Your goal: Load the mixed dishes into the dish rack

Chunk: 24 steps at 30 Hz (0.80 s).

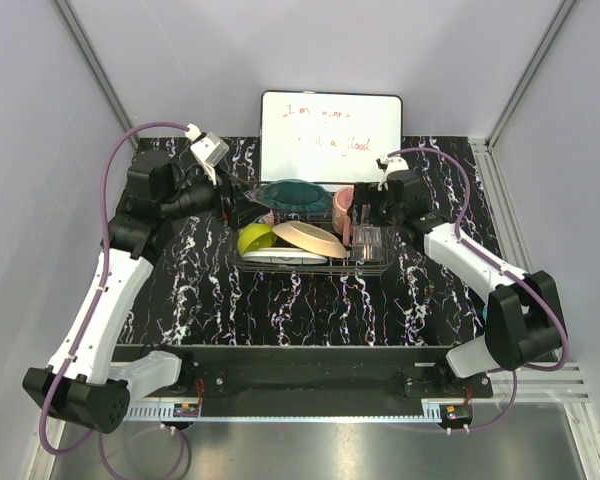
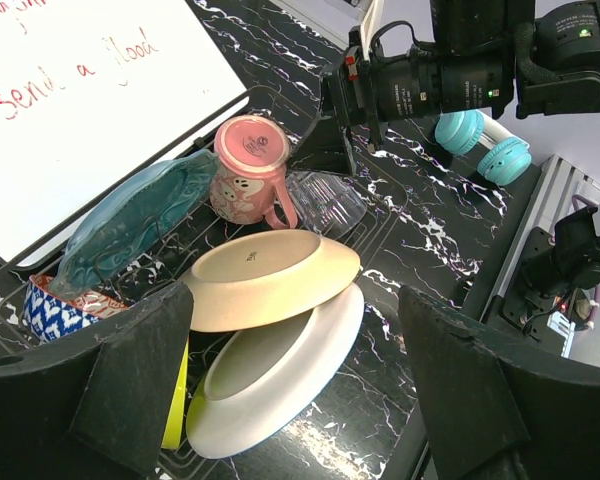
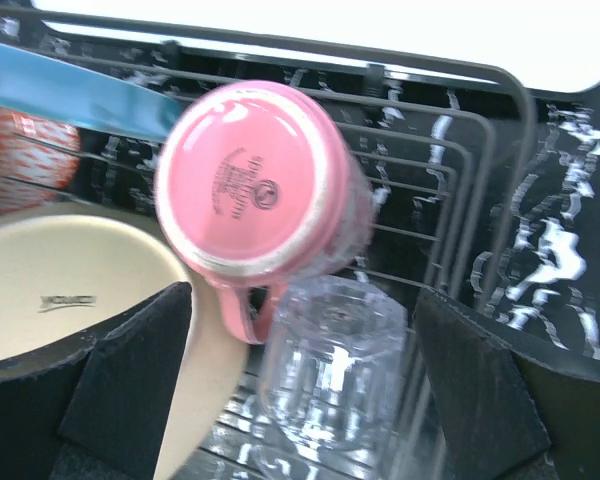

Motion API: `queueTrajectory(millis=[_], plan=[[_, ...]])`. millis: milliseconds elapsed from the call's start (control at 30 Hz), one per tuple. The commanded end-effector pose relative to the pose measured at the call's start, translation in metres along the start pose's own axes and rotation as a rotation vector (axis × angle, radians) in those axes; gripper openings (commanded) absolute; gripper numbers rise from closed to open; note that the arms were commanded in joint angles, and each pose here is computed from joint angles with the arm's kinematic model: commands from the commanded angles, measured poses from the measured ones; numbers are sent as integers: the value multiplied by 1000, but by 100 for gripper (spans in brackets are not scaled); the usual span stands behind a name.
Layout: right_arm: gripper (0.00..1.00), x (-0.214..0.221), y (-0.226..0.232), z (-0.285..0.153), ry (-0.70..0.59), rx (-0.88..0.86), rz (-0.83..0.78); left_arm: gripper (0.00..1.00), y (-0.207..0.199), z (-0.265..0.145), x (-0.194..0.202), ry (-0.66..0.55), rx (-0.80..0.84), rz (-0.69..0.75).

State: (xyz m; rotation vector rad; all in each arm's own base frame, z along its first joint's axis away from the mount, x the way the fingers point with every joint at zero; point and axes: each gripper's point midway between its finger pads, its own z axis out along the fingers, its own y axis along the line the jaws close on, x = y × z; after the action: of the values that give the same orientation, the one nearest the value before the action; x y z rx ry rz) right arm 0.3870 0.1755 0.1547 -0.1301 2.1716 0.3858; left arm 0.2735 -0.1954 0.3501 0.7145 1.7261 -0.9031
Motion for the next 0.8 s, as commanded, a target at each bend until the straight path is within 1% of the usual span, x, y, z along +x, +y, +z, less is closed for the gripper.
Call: queueTrajectory(millis=[0,133,267,533,567,767], plan=[[100,-17,30,1,-67,-143,74,86,-6,-6,-17,-62,8,69],[99,-19,37,4,-83,-186,91,86,-6,-6,-17,-63,11,72],[99,-8,36,10,-40,-185,101,86,-6,-7,-16,-64,9,73],[98,15,31,9,11,-174,115,86,-7,-7,-15,-65,12,79],[98,23,29,6,38,-164,116,86,-7,-7,-15,-66,11,78],[97,30,29,-1,53,-172,119,86,-7,-7,-15,-66,9,80]])
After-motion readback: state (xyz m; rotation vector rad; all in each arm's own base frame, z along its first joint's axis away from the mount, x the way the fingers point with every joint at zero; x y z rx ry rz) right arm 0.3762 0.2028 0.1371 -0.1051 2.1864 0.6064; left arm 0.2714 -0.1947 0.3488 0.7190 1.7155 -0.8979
